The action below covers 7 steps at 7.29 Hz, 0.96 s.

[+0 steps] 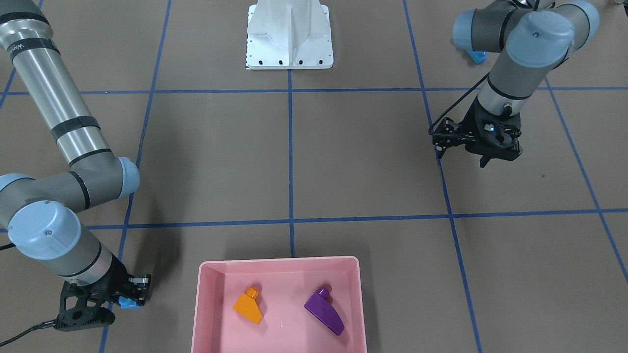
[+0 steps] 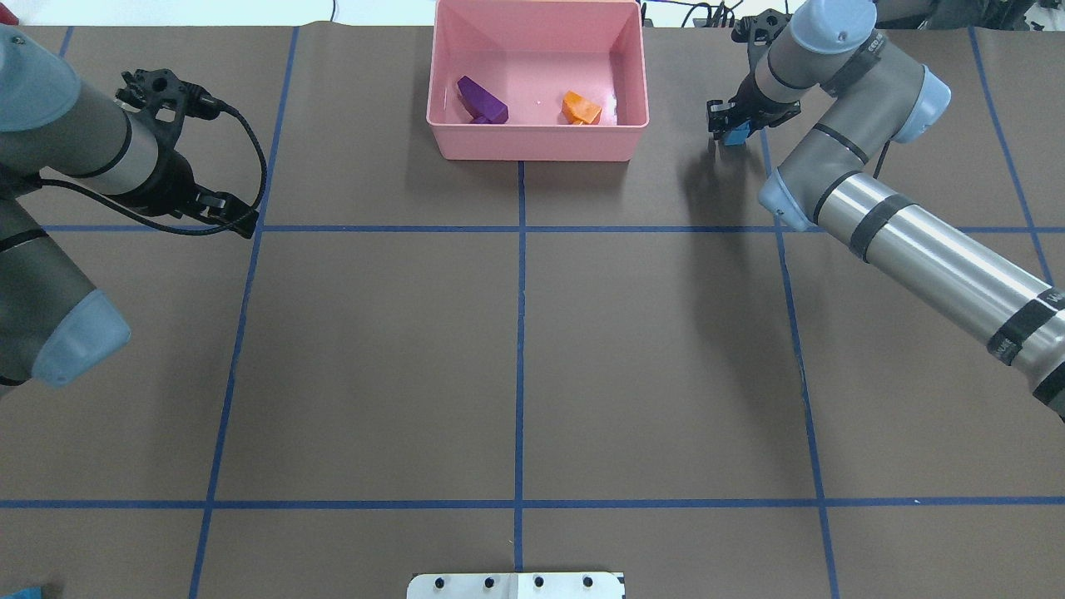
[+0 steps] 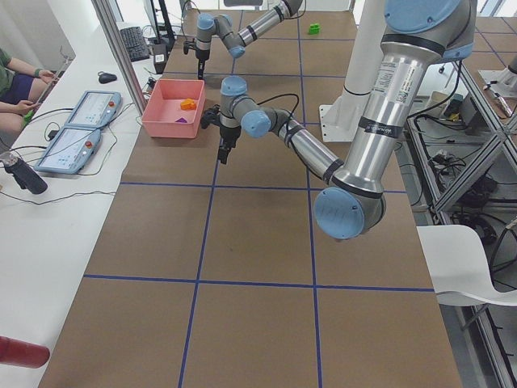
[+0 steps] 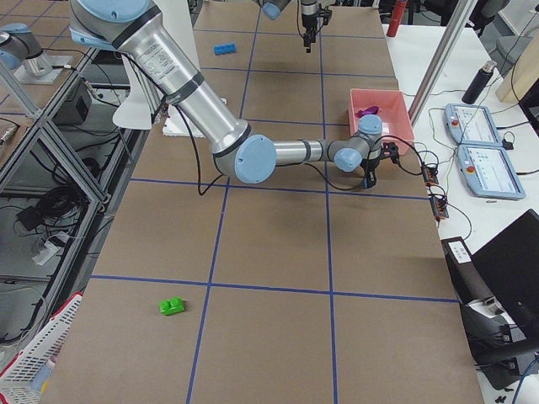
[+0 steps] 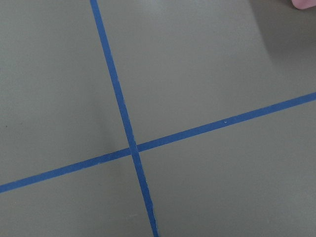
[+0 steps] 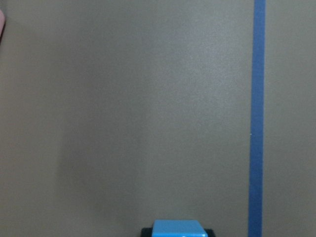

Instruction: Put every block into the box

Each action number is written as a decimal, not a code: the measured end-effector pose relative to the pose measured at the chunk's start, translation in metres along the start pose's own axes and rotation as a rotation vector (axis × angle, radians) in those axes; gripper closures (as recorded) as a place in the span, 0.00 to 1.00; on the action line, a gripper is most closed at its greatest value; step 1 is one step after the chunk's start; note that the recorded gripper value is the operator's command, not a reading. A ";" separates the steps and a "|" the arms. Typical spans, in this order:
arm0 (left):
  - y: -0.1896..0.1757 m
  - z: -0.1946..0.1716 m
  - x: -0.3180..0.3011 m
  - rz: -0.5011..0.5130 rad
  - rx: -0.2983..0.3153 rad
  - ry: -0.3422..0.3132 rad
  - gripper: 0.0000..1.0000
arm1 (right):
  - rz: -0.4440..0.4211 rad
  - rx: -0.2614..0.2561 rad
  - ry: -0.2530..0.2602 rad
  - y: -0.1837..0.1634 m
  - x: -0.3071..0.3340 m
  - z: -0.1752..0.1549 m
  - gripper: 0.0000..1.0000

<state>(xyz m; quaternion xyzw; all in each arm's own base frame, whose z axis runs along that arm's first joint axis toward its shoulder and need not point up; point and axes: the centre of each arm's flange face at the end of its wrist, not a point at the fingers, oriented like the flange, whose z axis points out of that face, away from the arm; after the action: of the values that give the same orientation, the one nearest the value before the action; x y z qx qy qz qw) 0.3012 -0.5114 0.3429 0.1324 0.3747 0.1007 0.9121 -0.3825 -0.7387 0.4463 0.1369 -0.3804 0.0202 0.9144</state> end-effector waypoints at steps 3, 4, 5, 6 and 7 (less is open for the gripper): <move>0.002 -0.006 0.003 -0.054 0.005 0.013 0.00 | 0.159 0.038 -0.071 -0.040 0.007 -0.055 1.00; 0.007 -0.009 0.002 -0.081 0.005 0.017 0.00 | 0.264 0.059 -0.110 -0.061 -0.018 -0.083 1.00; 0.012 -0.010 -0.001 -0.099 0.003 0.017 0.00 | 0.364 0.069 -0.142 -0.081 -0.054 -0.110 1.00; 0.014 -0.011 -0.002 -0.107 0.003 0.017 0.00 | 0.419 0.062 -0.146 -0.093 -0.096 -0.129 1.00; 0.015 -0.011 -0.002 -0.111 0.002 0.016 0.00 | 0.426 0.051 -0.122 -0.092 -0.138 -0.133 1.00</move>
<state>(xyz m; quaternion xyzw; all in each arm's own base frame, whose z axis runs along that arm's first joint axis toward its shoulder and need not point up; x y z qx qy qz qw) 0.2906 -0.4962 0.3419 0.1115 0.3887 0.0508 0.9132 -0.3759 -0.7823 0.2379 0.0776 -0.4548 0.2140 0.8610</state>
